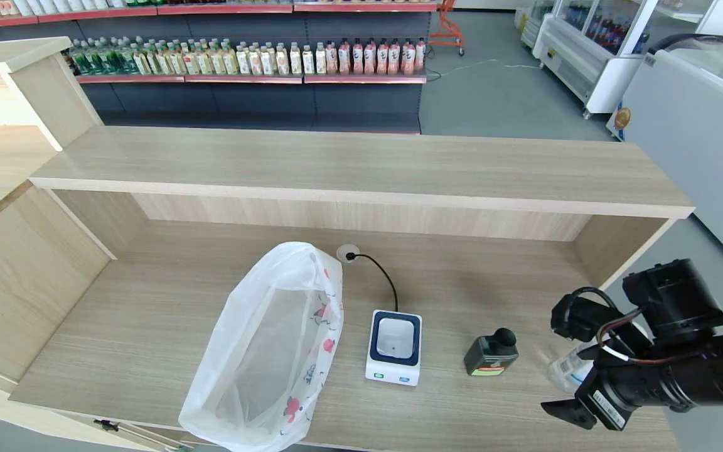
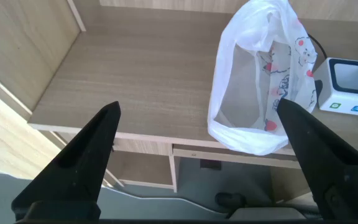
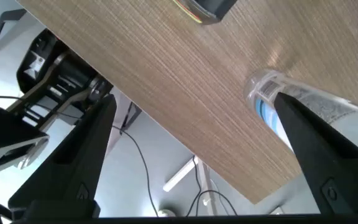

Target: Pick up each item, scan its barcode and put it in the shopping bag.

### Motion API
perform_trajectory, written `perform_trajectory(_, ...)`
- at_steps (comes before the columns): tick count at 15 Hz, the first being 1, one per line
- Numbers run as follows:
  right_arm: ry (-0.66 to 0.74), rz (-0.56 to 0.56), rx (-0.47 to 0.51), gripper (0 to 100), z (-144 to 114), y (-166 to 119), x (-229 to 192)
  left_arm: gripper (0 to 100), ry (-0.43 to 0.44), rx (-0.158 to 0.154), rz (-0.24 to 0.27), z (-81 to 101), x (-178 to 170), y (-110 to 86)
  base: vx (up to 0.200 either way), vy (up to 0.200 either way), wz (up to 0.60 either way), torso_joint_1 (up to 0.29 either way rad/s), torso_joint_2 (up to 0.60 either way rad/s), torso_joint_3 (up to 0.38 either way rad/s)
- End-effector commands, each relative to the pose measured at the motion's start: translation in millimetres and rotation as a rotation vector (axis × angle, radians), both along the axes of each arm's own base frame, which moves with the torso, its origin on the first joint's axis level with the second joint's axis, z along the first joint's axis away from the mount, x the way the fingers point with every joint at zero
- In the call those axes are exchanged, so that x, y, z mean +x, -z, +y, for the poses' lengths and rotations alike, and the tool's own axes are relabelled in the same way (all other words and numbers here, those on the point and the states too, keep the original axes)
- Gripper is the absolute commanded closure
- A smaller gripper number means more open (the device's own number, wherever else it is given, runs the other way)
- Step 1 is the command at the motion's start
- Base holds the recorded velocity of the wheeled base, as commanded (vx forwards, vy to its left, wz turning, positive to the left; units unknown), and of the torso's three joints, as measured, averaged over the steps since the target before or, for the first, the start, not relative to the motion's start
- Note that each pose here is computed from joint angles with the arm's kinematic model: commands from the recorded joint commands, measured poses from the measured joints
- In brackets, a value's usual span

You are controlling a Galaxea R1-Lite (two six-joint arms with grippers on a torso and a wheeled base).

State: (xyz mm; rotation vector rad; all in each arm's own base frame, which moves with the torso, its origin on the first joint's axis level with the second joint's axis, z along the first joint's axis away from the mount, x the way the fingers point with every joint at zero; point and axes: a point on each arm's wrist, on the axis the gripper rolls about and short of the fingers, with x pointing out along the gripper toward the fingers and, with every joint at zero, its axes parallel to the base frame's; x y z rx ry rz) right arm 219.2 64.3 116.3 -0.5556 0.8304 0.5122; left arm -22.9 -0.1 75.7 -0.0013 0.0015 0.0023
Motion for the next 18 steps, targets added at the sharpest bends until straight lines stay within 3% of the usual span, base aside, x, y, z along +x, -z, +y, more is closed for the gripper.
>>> perform_trajectory(1, -0.052, 0.039, -0.030, 0, 12, 24, 17, 0, 0.001, 0.000, 0.000, 0.0, 0, 0.1, 0.000, 0.000, 0.00, 0.000, 0.00, 0.000)
perform_trajectory(8, -0.119, -0.049, -0.037, 0, 34, 56, 59, 0, 0.001, 0.000, 0.000, 0.0, 0, 0.1, 0.000, 0.000, 0.00, 0.000, 0.00, 0.000)
perform_trajectory(16, -0.156, -0.073, -0.023, 0, 56, 70, 89, 0, -0.001, 0.000, 0.000, 0.0, 0, 0.1, 0.000, 0.000, 0.00, 0.000, 0.00, 0.000)
perform_trajectory(17, -0.159, -0.080, -0.019, 100, 58, 68, 90, 0, -0.001, 0.000, 0.000, 0.0, 0, 0.1, 0.000, 0.000, 0.00, 0.000, 0.00, 0.000)
perform_trajectory(18, -0.163, -0.074, -0.022, 100, 60, 71, 91, 0, -0.001, 0.000, 0.000, 0.0, 0, 0.1, 0.000, 0.000, 0.00, 0.000, 0.00, 0.000)
